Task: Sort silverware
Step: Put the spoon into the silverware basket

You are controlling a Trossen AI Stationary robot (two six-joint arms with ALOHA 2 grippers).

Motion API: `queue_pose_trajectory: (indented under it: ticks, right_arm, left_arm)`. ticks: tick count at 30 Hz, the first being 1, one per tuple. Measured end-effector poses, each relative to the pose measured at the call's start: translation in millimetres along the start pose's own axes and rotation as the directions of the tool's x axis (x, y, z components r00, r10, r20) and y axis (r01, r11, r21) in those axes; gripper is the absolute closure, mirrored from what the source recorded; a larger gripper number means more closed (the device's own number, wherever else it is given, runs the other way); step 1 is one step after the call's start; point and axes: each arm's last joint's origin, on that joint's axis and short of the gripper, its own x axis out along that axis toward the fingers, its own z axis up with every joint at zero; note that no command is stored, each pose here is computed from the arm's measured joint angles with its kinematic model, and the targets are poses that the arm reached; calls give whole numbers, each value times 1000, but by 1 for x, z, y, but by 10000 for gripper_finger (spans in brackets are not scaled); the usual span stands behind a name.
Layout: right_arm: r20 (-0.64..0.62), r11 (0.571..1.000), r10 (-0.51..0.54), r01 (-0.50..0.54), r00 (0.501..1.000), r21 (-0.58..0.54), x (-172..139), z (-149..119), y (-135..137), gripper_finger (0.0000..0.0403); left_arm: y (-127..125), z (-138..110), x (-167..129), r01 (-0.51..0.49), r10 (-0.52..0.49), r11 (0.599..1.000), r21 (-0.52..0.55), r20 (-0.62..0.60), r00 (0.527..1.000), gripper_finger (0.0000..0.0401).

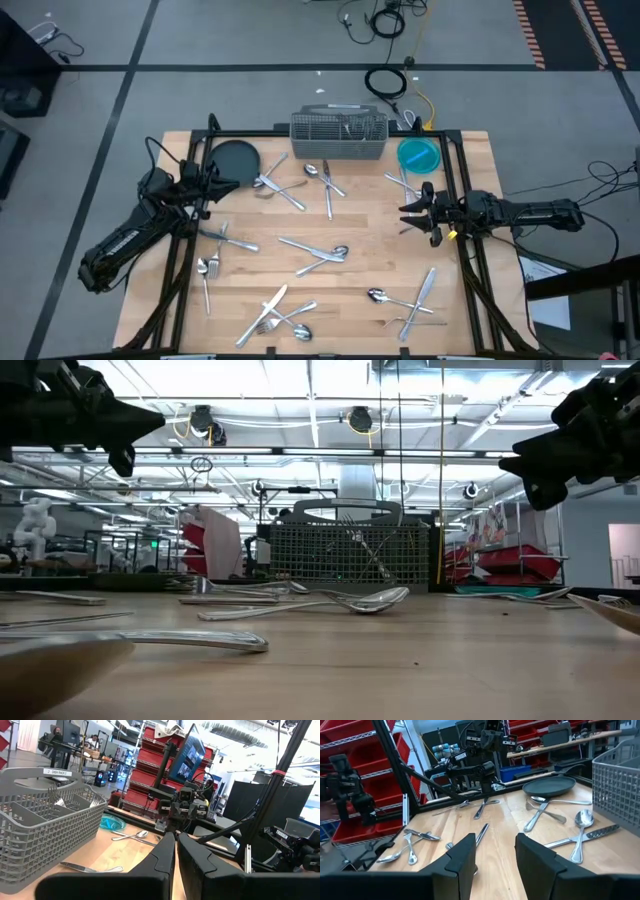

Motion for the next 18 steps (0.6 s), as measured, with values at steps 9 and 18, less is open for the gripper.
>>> queue_pose_trajectory:
  ticks: [9, 18]
  right_arm:
    - [42, 994, -55, 50, 998, 95, 0, 3, -1, 275]
    - [613, 903, 32, -286, 790, 322, -23, 72, 16, 277]
  left_arm:
    - [1, 2, 0, -44, 46, 997, -60, 34, 998, 372]
    - [-5, 22, -3, -70, 93, 993, -95, 269, 959, 372]
